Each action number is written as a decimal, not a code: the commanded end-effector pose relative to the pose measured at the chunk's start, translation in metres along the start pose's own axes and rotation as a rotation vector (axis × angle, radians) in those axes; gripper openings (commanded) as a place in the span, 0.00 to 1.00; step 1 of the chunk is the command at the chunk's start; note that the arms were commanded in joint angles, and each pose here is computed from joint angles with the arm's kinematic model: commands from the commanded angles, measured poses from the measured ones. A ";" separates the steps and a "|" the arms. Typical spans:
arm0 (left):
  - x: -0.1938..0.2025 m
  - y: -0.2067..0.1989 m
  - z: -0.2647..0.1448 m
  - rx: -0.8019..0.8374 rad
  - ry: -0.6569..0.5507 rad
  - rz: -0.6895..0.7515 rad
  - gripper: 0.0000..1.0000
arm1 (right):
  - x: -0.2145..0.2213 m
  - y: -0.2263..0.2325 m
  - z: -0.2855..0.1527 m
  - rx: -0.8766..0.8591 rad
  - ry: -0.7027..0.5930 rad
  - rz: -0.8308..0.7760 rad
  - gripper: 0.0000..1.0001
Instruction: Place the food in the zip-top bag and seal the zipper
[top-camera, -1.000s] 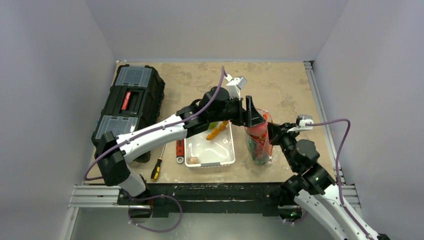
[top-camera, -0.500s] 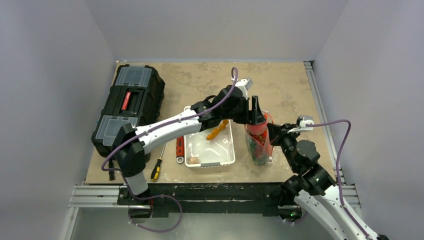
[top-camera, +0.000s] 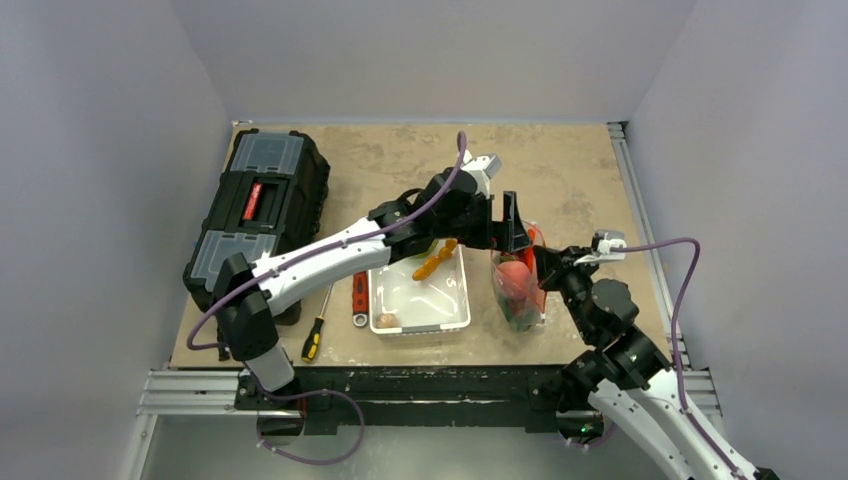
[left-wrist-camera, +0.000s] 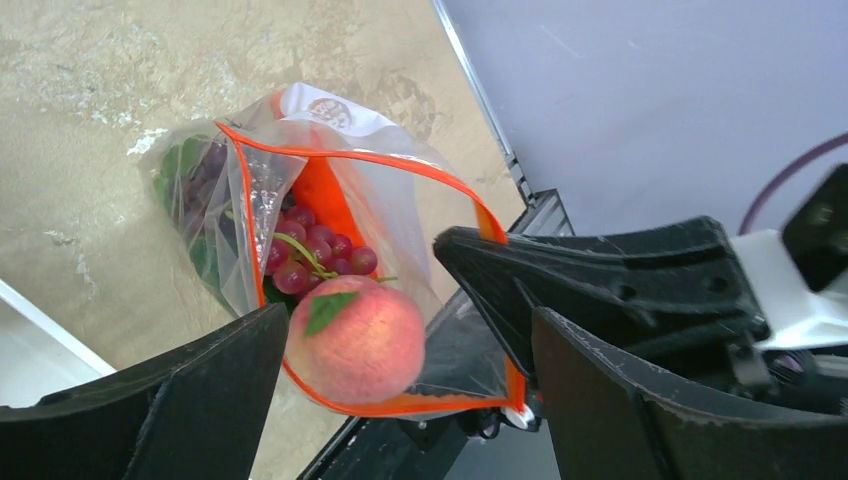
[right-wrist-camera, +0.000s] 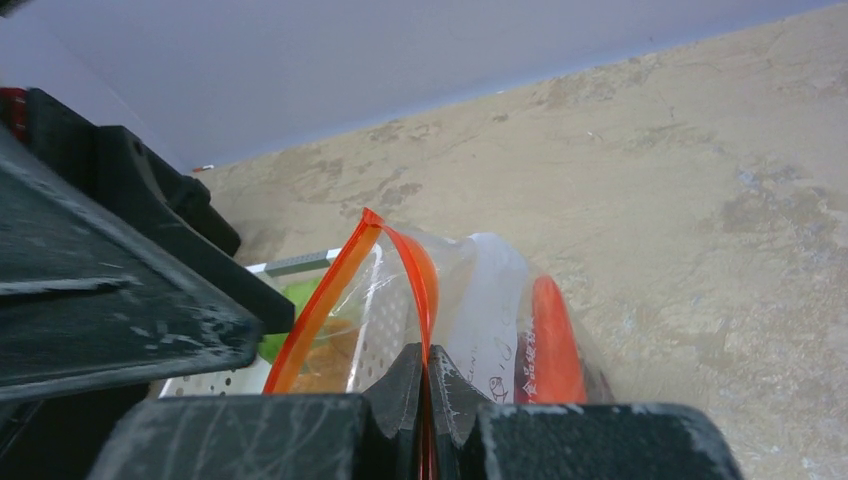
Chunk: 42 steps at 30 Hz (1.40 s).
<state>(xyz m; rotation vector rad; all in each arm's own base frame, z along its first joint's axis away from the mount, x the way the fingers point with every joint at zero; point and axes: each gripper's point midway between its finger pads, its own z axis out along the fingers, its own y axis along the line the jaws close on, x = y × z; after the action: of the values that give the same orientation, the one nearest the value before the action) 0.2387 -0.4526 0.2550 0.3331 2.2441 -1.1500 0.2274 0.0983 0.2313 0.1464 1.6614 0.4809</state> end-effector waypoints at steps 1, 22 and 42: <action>-0.017 -0.028 -0.038 0.085 -0.056 0.044 0.90 | -0.008 0.008 0.003 -0.030 -0.031 0.015 0.00; 0.030 0.025 -0.006 -0.047 0.099 0.096 0.55 | -0.006 0.012 0.003 -0.055 -0.011 -0.016 0.00; 0.004 -0.003 0.006 0.119 0.089 0.139 0.00 | 0.011 0.070 -0.019 -0.216 0.409 0.042 0.21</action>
<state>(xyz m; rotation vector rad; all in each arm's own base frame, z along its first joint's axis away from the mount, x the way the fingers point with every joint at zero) 0.2293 -0.4446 0.2113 0.5461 2.3347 -1.0680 0.2105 0.1512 0.2317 -0.0128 1.9344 0.6866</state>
